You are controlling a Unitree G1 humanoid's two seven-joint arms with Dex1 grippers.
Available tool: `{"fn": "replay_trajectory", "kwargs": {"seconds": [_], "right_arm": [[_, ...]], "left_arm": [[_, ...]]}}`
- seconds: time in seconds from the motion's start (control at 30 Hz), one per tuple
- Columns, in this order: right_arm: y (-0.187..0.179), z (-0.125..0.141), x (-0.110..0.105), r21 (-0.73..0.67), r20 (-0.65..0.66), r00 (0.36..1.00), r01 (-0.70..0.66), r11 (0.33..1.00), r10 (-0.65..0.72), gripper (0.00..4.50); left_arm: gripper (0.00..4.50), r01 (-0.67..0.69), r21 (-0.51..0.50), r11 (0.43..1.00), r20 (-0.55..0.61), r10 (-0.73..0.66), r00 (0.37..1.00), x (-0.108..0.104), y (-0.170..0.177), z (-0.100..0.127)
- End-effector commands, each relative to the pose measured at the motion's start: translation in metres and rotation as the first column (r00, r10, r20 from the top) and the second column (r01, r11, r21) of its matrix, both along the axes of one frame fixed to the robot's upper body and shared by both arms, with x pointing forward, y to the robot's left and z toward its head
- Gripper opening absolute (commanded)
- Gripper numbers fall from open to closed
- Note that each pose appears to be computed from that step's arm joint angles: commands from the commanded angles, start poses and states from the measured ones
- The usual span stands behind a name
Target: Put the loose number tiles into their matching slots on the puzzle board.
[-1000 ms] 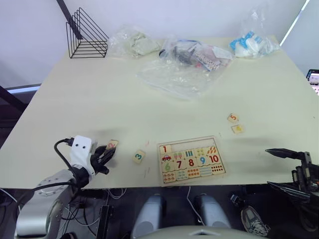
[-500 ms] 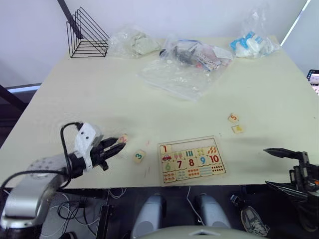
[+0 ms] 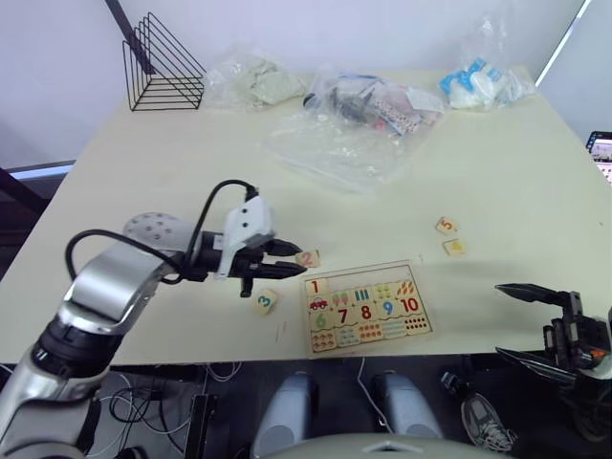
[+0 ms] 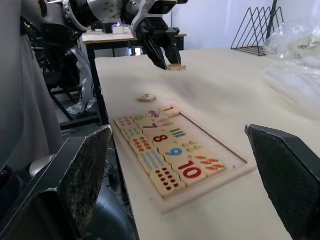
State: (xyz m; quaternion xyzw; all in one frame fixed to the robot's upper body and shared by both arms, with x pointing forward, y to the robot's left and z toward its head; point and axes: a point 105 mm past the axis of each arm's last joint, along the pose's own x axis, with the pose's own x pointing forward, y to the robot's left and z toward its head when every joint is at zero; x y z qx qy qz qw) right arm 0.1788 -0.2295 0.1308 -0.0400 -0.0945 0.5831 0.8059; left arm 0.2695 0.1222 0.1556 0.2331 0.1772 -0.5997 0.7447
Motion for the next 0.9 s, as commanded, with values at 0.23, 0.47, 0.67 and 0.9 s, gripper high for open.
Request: {"fn": "replay_trajectory", "kwargs": {"seconds": [0.23, 0.47, 0.67, 0.9], "right_arm": [[0.003, 0.009, 0.002, 0.007, 0.047, 0.998, 0.038, 0.999, -0.038, 4.5], [0.006, 0.01, 0.005, 0.004, 0.062, 0.997, 0.046, 0.999, -0.047, 4.5], [0.006, 0.01, 0.006, 0.003, 0.065, 0.997, 0.047, 0.999, -0.047, 4.5], [0.006, 0.011, 0.005, 0.0, 0.067, 0.996, 0.05, 0.999, -0.05, 4.5]], "left_arm": [[0.99, 0.035, 0.073, 0.997, 0.036, -0.038, 0.999, 0.009, -0.035, -0.005], [0.99, 0.009, 0.172, 0.985, 0.075, -0.022, 0.997, 0.016, -0.041, -0.016], [0.99, 0.005, 0.204, 0.979, 0.038, -0.013, 0.999, 0.014, -0.042, -0.024], [0.99, 0.002, 0.235, 0.972, 0.011, -0.005, 1.0, 0.008, -0.041, -0.041]]}}
